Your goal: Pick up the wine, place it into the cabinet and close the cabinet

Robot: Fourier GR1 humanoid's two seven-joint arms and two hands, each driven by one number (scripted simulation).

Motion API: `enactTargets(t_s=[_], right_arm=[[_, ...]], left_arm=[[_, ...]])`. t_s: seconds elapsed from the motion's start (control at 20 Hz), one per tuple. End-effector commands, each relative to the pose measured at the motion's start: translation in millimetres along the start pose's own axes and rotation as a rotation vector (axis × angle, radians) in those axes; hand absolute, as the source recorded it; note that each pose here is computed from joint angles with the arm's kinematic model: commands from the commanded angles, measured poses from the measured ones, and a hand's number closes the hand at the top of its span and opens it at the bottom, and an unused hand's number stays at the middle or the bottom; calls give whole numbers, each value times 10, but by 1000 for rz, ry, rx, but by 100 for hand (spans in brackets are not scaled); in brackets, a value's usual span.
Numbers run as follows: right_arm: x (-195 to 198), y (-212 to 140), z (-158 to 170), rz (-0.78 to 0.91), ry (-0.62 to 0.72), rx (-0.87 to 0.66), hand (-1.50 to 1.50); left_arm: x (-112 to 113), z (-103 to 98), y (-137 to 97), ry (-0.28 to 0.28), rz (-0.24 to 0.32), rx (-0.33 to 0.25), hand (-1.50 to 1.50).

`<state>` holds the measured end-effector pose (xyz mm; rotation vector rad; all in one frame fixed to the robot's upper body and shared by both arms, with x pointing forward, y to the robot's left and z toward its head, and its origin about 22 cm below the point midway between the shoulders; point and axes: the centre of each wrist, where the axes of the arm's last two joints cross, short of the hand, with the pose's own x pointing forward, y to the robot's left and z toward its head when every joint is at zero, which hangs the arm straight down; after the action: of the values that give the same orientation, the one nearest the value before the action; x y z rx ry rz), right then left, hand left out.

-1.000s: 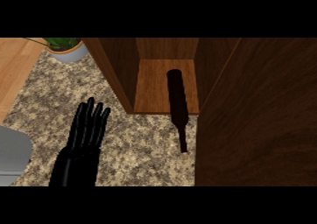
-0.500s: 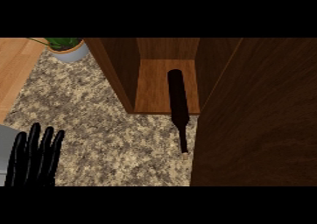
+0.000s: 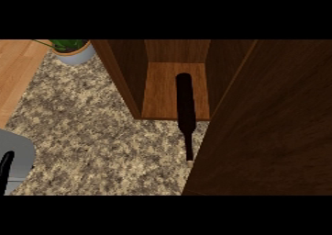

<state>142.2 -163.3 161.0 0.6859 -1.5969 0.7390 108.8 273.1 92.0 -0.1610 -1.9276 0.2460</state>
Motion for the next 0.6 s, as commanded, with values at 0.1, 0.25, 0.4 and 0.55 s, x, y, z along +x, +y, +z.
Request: enactTargets(t_s=[0.1,0.25,0.4,0.55], right_arm=[[285,320,-169,119,-66,-25,150],[248,339,-593,208,-66,-9,150],[337,486,-699,238,-67,-25,150],[261,428,-1004,227,-51,-83,150]], left_arm=[[75,121,325,-44,-22,5,-150],[92,149,335,-10,-13,-19,-150],[232,160,475,-14,12,-38,-150],[418,151,446,4,4,-68,-150]])
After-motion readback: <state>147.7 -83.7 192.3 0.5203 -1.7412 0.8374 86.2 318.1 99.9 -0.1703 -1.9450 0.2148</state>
